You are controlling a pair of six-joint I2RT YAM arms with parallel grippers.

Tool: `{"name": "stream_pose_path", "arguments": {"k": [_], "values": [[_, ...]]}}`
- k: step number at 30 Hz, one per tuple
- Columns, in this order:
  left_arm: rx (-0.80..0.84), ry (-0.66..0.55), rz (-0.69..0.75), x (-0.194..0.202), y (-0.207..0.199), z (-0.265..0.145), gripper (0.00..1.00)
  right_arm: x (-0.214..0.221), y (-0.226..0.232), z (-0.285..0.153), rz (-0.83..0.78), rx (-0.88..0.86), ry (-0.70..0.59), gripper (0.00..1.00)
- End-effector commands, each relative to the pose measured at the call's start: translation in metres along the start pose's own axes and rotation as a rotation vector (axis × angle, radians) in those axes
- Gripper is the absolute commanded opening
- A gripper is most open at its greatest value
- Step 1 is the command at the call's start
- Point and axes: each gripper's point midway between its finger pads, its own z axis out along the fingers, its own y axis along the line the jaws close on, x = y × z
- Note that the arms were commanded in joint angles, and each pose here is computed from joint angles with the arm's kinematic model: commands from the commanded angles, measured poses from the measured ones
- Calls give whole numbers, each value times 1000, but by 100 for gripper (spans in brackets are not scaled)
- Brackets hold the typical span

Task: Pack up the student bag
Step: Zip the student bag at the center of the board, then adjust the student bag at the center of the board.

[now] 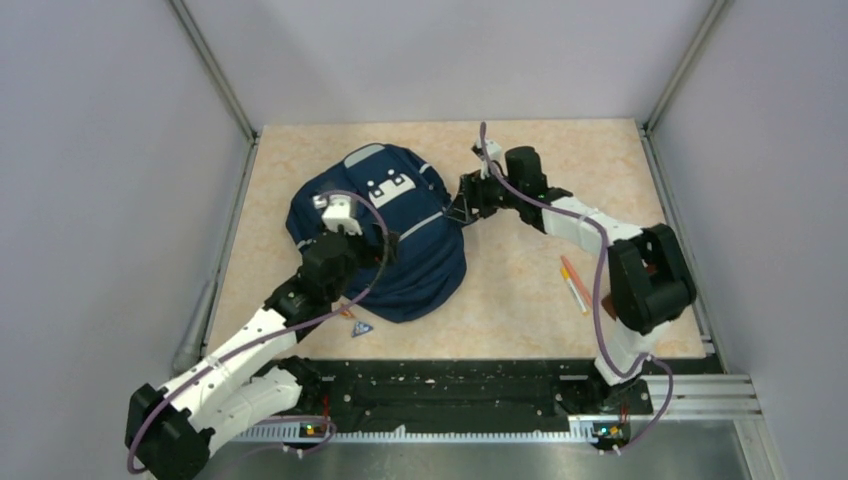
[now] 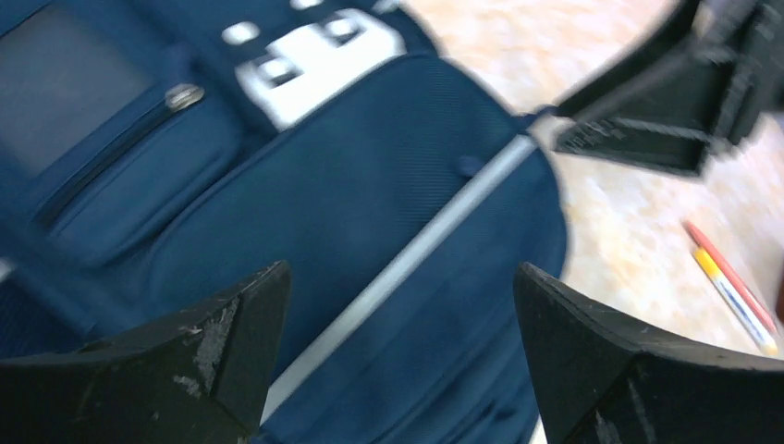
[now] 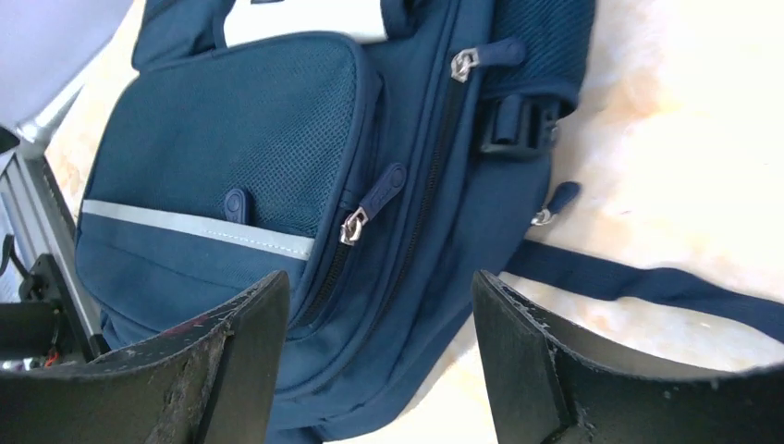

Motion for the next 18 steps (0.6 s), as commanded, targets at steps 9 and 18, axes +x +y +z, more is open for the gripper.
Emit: {"name": "stream_pose_path", "arguments": {"k": [9,18], "values": [[-351,48,-323,42,117,-16,96,-8,32,65,-40,-126,52,61],[-65,94,-355,50,93,38,78,27,29,59,3,-128,146,0]]}}
